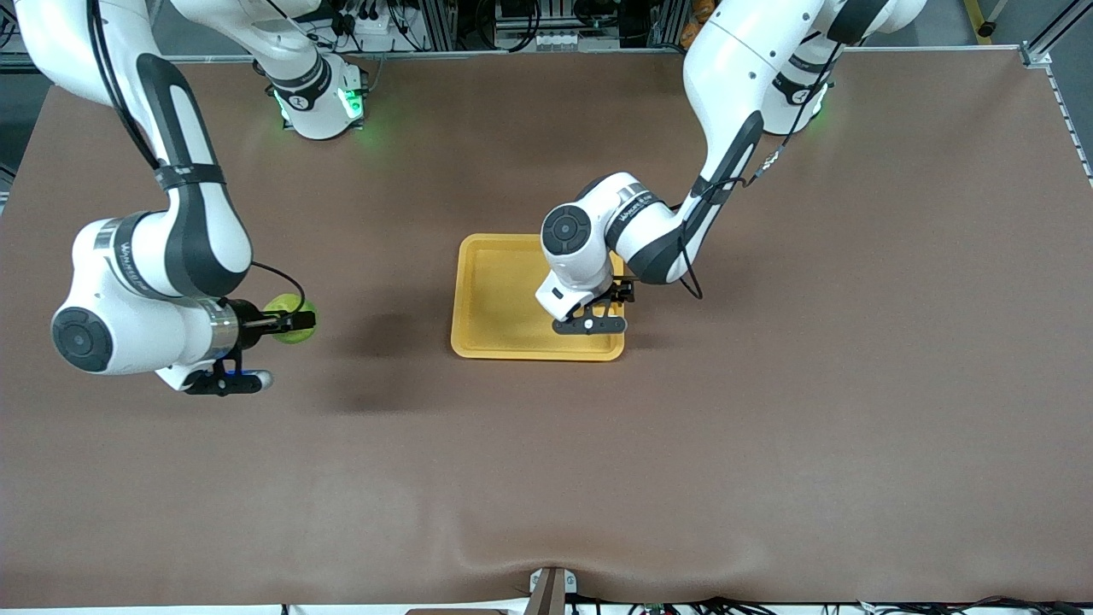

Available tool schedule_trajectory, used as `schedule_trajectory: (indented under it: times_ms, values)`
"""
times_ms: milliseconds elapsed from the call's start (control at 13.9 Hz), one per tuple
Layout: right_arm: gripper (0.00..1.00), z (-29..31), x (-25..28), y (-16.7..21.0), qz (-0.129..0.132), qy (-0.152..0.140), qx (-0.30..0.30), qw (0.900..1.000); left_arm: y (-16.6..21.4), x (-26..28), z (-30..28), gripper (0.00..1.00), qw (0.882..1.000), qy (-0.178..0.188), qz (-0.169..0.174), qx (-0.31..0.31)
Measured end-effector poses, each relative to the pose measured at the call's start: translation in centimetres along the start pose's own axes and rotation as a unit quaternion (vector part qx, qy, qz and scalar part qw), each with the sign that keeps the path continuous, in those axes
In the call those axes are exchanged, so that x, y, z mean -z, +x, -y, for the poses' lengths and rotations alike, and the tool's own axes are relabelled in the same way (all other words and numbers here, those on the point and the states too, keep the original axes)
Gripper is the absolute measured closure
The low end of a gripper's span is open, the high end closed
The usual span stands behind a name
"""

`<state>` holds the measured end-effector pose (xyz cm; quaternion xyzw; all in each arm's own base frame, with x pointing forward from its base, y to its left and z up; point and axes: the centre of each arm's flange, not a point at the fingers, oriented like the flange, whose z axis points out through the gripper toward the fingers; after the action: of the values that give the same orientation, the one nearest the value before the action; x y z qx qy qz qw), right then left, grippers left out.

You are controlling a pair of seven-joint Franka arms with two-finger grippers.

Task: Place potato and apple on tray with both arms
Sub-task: 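Release the potato onto the tray while the right gripper carries the apple, then lower the apple onto the tray with the right gripper while the left withdraws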

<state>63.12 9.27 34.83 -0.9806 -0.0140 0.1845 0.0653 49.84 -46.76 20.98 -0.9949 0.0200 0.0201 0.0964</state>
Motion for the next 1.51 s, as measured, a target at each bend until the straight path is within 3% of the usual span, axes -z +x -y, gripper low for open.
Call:
schedule_trajectory:
  times_ms: [361,721,1298,1514]
  values:
    - [0.15,6.4,-1.0,-0.8,0.005,-0.003,0.003,1.000,2.9,4.8,1.3,0.00,0.999,-0.029,-0.034,0.026]
    - [0.15,13.6,-2.3,-2.1,-0.010,-0.016,-0.016,1.000,6.6,13.5,8.8,0.00,0.991,-0.077,-0.036,0.105]
    - [0.15,24.6,-7.3,-4.6,-0.036,-0.035,-0.029,0.998,7.7,22.5,19.4,0.00,0.982,-0.090,-0.034,0.161]
    - [0.15,27.0,-11.1,-4.3,-0.039,-0.022,-0.029,0.999,7.3,24.7,22.1,0.00,0.981,-0.085,-0.032,0.174]
